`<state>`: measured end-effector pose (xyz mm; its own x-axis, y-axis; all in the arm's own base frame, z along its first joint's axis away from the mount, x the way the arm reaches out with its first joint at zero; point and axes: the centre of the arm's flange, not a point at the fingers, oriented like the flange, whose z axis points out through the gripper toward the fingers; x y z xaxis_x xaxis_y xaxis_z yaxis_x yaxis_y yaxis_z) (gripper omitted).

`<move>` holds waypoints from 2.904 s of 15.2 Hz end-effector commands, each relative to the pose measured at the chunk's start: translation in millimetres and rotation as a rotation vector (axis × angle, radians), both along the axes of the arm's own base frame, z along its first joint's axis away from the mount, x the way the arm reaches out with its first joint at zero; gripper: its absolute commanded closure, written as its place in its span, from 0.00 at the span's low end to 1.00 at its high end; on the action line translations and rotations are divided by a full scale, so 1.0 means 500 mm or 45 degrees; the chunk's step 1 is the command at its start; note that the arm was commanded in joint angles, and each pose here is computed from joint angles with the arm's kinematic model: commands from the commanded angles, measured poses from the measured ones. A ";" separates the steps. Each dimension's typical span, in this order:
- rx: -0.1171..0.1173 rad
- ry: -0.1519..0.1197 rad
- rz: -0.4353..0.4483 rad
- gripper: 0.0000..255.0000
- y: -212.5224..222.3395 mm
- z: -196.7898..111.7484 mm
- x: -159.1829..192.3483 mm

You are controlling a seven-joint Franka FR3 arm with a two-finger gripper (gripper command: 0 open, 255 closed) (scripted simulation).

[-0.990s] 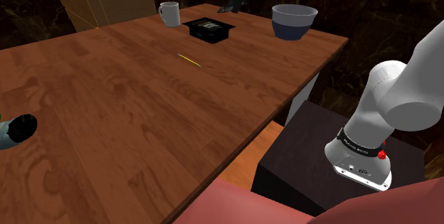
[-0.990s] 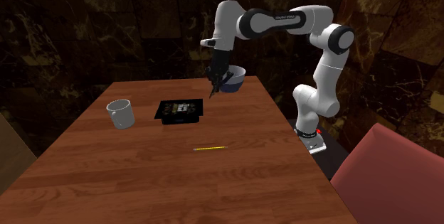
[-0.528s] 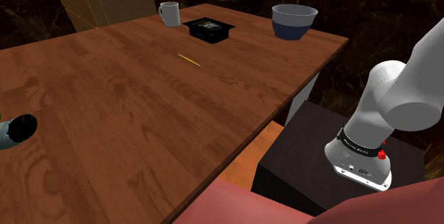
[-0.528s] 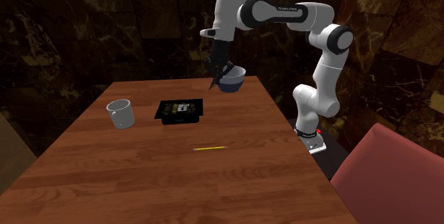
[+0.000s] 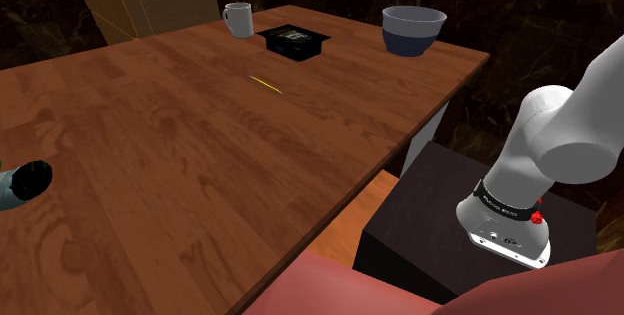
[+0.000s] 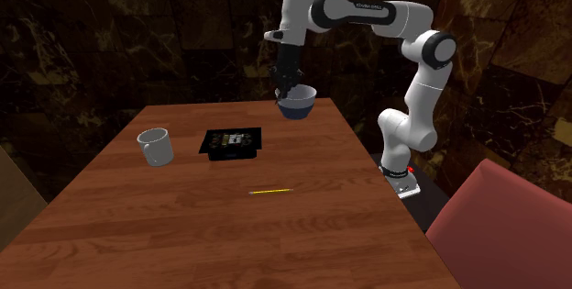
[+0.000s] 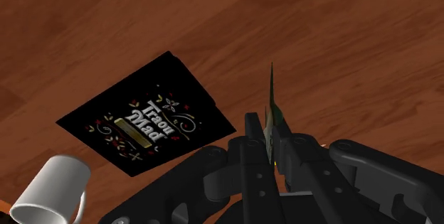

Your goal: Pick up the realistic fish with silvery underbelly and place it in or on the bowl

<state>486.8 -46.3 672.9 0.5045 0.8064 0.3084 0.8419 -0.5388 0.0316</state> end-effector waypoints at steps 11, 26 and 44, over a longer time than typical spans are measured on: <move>0.000 0.001 0.002 1.00 -0.295 -0.008 -0.119; 0.000 0.001 0.002 1.00 -0.438 -0.108 -0.177; 0.000 0.001 0.002 0.00 -0.451 -0.085 -0.187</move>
